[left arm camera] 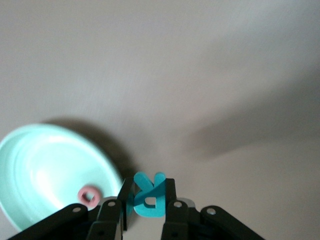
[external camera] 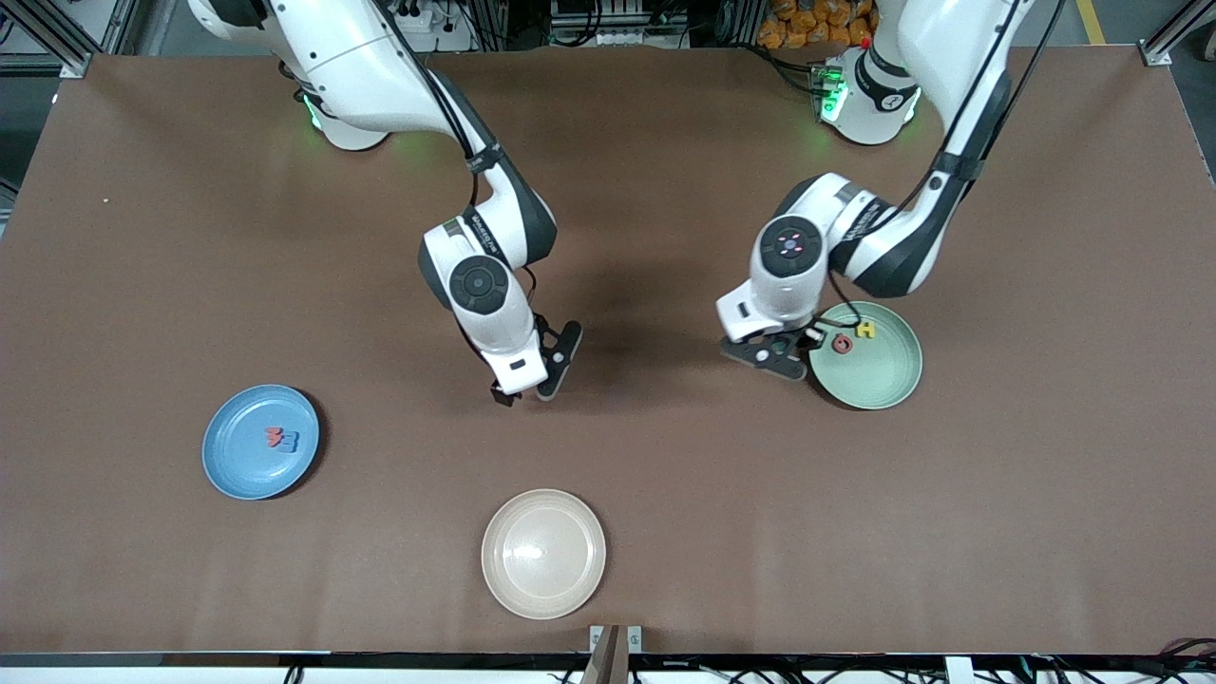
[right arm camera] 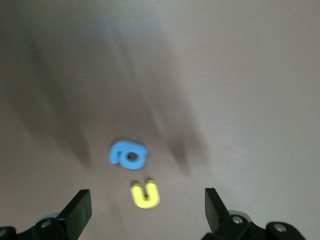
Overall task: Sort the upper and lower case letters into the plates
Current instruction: 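Carry the R to the green plate while the right gripper reaches the u, then release the R on the green plate while the right gripper grasps the u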
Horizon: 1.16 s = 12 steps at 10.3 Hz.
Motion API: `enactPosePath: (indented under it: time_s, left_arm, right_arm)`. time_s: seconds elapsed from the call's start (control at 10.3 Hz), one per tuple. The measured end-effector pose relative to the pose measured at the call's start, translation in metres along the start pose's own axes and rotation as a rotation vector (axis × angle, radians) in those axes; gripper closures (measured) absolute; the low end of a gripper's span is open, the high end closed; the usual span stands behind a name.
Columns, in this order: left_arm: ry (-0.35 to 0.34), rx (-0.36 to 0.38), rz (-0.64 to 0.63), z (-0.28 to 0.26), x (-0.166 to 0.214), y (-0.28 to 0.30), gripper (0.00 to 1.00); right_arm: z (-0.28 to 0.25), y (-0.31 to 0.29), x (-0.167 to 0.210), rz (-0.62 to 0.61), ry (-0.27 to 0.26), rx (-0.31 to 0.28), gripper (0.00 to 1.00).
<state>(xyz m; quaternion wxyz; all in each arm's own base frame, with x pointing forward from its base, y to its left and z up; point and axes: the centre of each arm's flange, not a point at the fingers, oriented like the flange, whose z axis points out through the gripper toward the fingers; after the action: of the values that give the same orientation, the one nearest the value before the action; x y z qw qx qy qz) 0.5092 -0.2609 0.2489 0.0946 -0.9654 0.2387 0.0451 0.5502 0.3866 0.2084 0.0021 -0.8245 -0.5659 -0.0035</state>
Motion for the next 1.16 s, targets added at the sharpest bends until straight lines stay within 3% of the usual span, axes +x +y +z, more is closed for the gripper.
enactPosePath:
  time_s: [0.19, 0.58, 1.16]
  left_arm:
    - [-0.013, -0.011, 0.06, 0.021, -0.033, -0.033, 0.71]
    - [0.041, -0.059, 0.107, 0.061, -0.068, -0.117, 0.71]
    - [0.058, -0.14, 0.025, 0.053, -0.062, -0.081, 0.71]
  right_arm:
    - [0.011, -0.012, -0.002, -0.047, -0.006, -0.001, 0.0]
    - [0.015, 0.003, -0.013, -0.098, 0.004, -0.022, 0.0]
    - [0.034, 0.01, -0.021, -0.09, 0.001, -0.03, 0.0]
